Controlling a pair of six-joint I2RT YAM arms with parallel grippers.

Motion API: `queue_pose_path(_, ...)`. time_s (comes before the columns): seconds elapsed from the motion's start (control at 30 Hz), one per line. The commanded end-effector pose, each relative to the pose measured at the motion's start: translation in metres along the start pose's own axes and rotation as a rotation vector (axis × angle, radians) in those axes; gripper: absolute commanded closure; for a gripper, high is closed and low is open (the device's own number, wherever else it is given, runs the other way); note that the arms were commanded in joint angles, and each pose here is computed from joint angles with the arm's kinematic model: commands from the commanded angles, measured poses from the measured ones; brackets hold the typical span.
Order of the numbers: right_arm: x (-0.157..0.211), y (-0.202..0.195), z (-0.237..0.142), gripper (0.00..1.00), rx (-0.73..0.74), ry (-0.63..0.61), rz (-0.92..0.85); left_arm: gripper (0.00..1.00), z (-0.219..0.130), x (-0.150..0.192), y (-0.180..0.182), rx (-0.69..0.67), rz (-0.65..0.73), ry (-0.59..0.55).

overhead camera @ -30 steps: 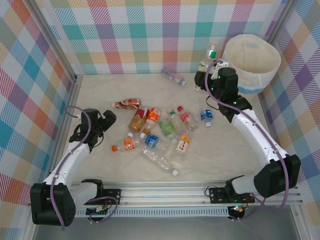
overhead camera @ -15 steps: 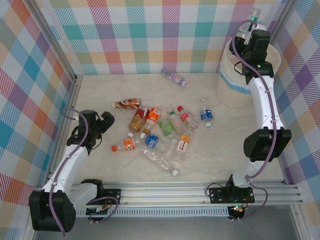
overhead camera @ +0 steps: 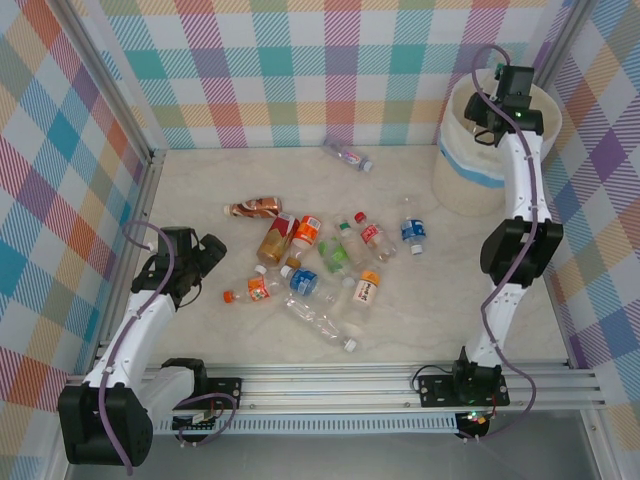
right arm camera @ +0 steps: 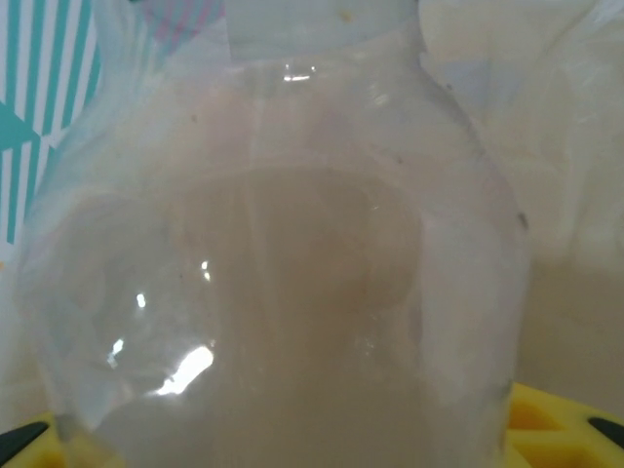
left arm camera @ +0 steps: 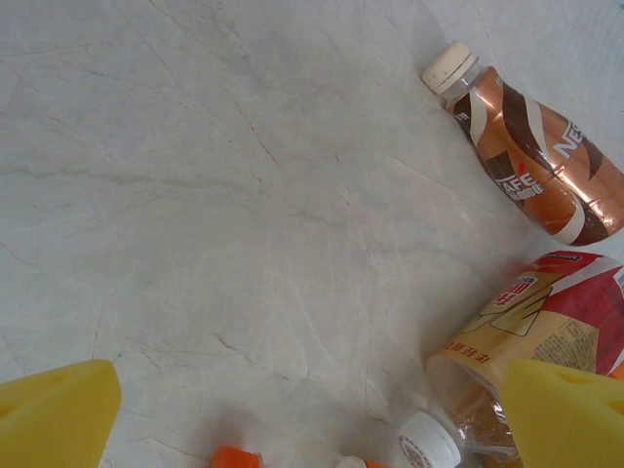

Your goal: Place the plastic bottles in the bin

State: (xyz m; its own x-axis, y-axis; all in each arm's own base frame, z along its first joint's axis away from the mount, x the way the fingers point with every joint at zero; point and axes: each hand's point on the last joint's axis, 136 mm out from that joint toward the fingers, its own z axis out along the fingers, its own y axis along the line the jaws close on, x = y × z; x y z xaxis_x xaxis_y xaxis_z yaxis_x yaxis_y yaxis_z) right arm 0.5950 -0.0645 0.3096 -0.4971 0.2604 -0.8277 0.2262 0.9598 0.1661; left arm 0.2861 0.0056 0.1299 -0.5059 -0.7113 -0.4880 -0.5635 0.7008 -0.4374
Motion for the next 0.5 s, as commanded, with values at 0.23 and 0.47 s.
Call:
queue_pose_path(0.23, 0.012, 0.050, -0.014, 0.38, -0.293, 0.093, -0.030, 0.00, 0.004, 0.010, 0.013, -0.061, -0.005, 0.063)
queue_pose_path(0.47, 0.004, 0.043, -0.035, 0.25, -0.244, 0.080, -0.024, 0.00, 0.003, 0.013, 0.028, -0.170, 0.015, 0.102)
